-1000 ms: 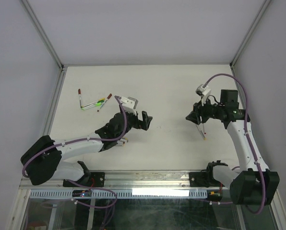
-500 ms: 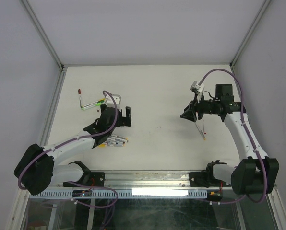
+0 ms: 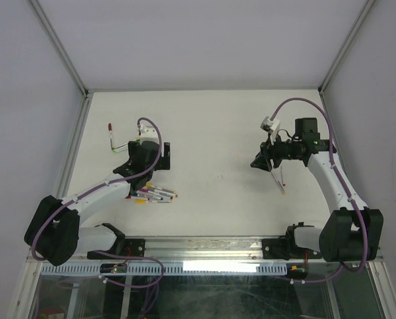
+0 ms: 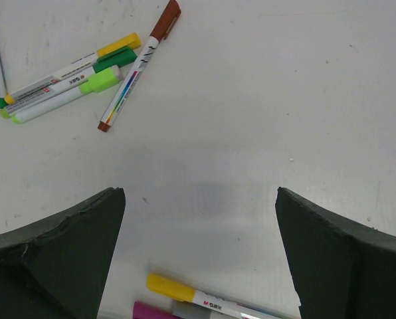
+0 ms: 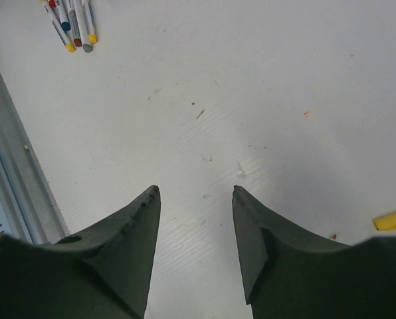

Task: Open the pen caps
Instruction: Move the pen to the center of the board.

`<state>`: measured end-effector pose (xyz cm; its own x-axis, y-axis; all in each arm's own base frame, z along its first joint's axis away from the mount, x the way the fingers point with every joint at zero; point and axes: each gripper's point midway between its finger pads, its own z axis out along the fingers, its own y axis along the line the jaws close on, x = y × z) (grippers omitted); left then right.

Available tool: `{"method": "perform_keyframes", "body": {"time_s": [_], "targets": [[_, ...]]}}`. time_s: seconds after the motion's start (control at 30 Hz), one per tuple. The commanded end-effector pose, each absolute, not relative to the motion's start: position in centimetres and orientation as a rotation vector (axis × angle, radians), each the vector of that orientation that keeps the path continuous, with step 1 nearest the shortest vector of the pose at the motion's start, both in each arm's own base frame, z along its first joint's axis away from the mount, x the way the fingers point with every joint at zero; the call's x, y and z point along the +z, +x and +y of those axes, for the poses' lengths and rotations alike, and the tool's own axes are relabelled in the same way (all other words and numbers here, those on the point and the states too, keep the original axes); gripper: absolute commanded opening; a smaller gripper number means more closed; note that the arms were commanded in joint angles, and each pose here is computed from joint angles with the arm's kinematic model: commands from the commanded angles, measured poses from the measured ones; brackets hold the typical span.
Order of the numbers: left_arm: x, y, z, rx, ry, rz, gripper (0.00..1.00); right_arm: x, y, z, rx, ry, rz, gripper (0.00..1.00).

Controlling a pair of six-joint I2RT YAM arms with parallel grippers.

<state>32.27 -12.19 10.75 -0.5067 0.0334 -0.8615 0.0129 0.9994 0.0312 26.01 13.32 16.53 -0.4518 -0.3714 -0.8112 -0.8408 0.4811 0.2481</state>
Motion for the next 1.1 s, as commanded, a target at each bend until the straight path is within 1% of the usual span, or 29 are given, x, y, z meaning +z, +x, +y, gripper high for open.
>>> {"method": "perform_keyframes", "body": {"time_s": [0.0, 0.6, 1.07], "targets": [[11.7, 34.0, -11.4, 0.052, 0.016, 2.090, 0.99, 16.8, 26.3, 13.2, 0.825, -1.023, 2.004, 0.50], [7.8, 36.5, -8.5, 0.138, -0.001, 2.230, 0.99, 16.6, 26.5, 12.9, 0.817, -1.016, 2.016, 0.50], [7.1, 37.0, -7.8, 0.133, -0.012, 2.255, 0.99, 16.5, 26.5, 12.9, 0.816, -1.014, 2.021, 0.51]]}}
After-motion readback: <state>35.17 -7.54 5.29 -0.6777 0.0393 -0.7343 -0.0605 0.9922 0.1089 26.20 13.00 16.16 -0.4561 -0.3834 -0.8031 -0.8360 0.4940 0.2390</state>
